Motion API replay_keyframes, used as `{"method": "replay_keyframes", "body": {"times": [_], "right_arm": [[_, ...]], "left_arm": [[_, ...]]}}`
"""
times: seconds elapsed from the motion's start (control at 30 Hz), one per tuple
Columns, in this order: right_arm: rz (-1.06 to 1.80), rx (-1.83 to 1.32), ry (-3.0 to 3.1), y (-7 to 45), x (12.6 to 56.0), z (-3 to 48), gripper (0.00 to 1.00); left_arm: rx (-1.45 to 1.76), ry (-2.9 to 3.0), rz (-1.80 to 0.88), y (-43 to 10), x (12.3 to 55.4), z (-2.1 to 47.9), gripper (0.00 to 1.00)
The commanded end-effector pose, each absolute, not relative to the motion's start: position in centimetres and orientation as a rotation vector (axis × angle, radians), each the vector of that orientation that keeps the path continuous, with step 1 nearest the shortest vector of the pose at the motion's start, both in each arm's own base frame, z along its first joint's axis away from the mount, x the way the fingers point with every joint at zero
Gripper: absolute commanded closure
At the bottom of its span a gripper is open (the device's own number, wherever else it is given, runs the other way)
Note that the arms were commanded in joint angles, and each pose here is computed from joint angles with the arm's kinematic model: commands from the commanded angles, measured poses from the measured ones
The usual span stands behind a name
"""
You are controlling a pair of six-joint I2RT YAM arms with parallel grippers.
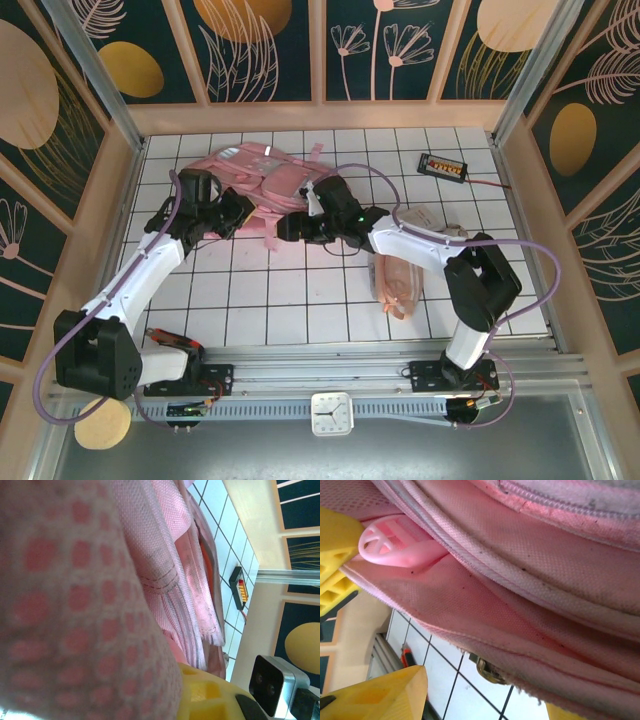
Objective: Pack books, pencil case, and school supplies into a backpack
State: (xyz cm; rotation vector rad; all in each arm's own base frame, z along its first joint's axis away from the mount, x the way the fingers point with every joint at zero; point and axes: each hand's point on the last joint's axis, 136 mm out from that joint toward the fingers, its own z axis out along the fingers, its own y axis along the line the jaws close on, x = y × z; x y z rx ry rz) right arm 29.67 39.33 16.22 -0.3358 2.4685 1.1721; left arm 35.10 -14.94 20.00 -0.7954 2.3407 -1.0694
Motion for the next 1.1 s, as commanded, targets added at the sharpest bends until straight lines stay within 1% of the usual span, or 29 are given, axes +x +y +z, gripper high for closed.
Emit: {"method": "replay_keyframes", "body": {"times": [0.0, 0.27, 0.47, 0.57, 0.67, 0.8, 0.9, 0.93, 1.07], "right_arm": [[0.981, -0.263, 2.506, 37.3, 31.2, 14.8, 0.37], [0.957, -0.191, 2.479, 36.7, 32.4, 15.3, 0.38], [0.885, -0.140, 2.474, 35.8, 34.1, 15.8, 0.45], [0.882, -0.148, 2.472, 36.1, 34.6, 16.0, 0.53], [0.879, -0.152, 2.466, 36.3, 34.9, 16.3, 0.63], [0.886, -0.152, 2.464, 36.4, 35.0, 16.4, 0.74], [0.887, -0.145, 2.463, 36.4, 35.0, 16.5, 0.95], [0.884, -0.142, 2.465, 36.3, 35.0, 16.5, 1.00], [0.866, -0.135, 2.494, 35.5, 34.3, 16.7, 1.00]], "left_arm": [[-0.619, 2.192, -1.216, -16.5, 36.2, 26.7, 1.00], [-0.612, 2.204, -1.221, -16.6, 36.1, 26.5, 1.00], [-0.608, 2.212, -1.221, -16.6, 35.8, 26.3, 1.00], [-0.605, 2.217, -1.221, -16.6, 35.8, 26.2, 1.00], [-0.605, 2.222, -1.219, -16.6, 35.6, 26.0, 1.00], [-0.606, 2.228, -1.216, -16.6, 35.5, 25.7, 1.00], [-0.606, 2.230, -1.215, -16.6, 35.4, 25.5, 1.00], [-0.608, 2.230, -1.212, -16.5, 35.4, 25.4, 1.00], [-0.608, 2.242, -1.165, -16.1, 35.3, 25.0, 1.00]]}}
